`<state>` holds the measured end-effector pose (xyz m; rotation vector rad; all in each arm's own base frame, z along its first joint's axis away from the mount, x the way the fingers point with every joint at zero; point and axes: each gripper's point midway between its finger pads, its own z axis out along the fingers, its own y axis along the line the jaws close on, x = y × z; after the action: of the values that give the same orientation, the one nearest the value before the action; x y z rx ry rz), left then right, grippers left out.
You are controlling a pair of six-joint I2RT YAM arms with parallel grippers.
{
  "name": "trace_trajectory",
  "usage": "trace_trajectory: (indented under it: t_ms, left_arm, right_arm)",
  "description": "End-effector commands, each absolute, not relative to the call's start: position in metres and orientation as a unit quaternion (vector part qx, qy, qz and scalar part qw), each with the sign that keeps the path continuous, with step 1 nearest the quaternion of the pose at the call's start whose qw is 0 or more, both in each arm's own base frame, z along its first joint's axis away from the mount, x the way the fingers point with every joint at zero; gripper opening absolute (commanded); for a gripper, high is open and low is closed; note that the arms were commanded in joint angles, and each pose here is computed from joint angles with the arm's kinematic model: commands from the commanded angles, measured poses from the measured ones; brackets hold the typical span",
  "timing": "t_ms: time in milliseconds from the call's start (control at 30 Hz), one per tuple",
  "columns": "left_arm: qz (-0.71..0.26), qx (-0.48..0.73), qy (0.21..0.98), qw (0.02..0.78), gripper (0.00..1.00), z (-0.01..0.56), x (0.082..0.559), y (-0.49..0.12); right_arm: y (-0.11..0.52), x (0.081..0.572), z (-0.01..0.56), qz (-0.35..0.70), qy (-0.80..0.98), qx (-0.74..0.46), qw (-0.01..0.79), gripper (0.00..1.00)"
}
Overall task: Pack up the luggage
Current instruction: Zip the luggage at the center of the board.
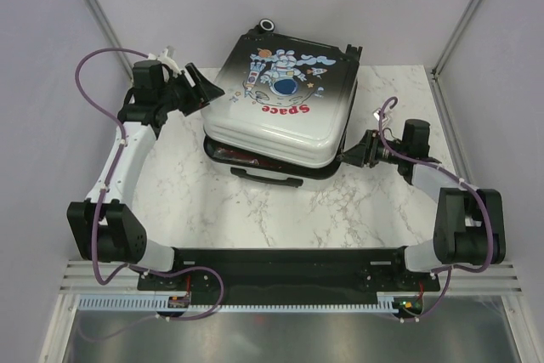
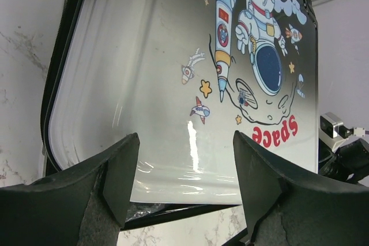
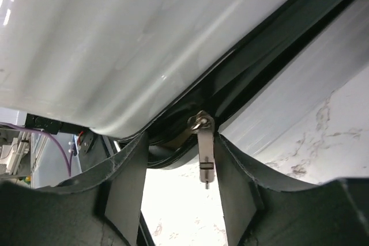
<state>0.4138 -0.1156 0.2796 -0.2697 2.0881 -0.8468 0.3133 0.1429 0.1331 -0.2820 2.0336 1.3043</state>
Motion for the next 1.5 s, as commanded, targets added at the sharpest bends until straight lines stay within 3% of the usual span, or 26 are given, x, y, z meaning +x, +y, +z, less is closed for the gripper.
trace_trajectory:
  t_ms: [0, 100, 367, 467, 500, 567, 933, 1467]
  left_arm:
    - [-0.336, -0.102, 0.826, 0.44, 0.73, 0.286, 0.413, -0.114]
    - [-0.335, -0.1, 0.83, 0.436, 0.73, 0.282, 0.414, -0.114]
    - [-0.329, -0.09, 0.831, 0.439, 0.73, 0.281, 0.421, -0.113]
    - [-0.327, -0.091, 0.832, 0.439, 0.73, 0.28, 0.421, -0.113]
    - [-0.327, -0.091, 0.832, 0.44, 0.73, 0.28, 0.421, -0.112]
    - [-0.324, -0.092, 0.833, 0.439, 0.73, 0.278, 0.42, -0.112]
    - [-0.309, -0.106, 0.842, 0.43, 0.72, 0.261, 0.419, -0.106]
    - [-0.29, -0.117, 0.823, 0.473, 0.72, 0.281, 0.417, -0.096]
  right_arm:
    - [0.149, 0.294, 0.14, 0.513, 0.778, -0.135, 0.337, 0.56]
    - [0.149, 0.296, 0.138, 0.511, 0.779, -0.136, 0.338, 0.46]
    - [0.147, 0.311, 0.127, 0.509, 0.791, -0.124, 0.317, 0.41]
    - [0.146, 0.315, 0.121, 0.508, 0.798, -0.113, 0.305, 0.3]
    - [0.146, 0.316, 0.121, 0.507, 0.799, -0.111, 0.303, 0.16]
    - [0.145, 0.318, 0.119, 0.505, 0.804, -0.106, 0.296, 0.0]
    - [0.152, 0.288, 0.125, 0.504, 0.817, -0.101, 0.261, 0.0]
    - [0.161, 0.245, 0.142, 0.5, 0.831, -0.108, 0.22, 0.0]
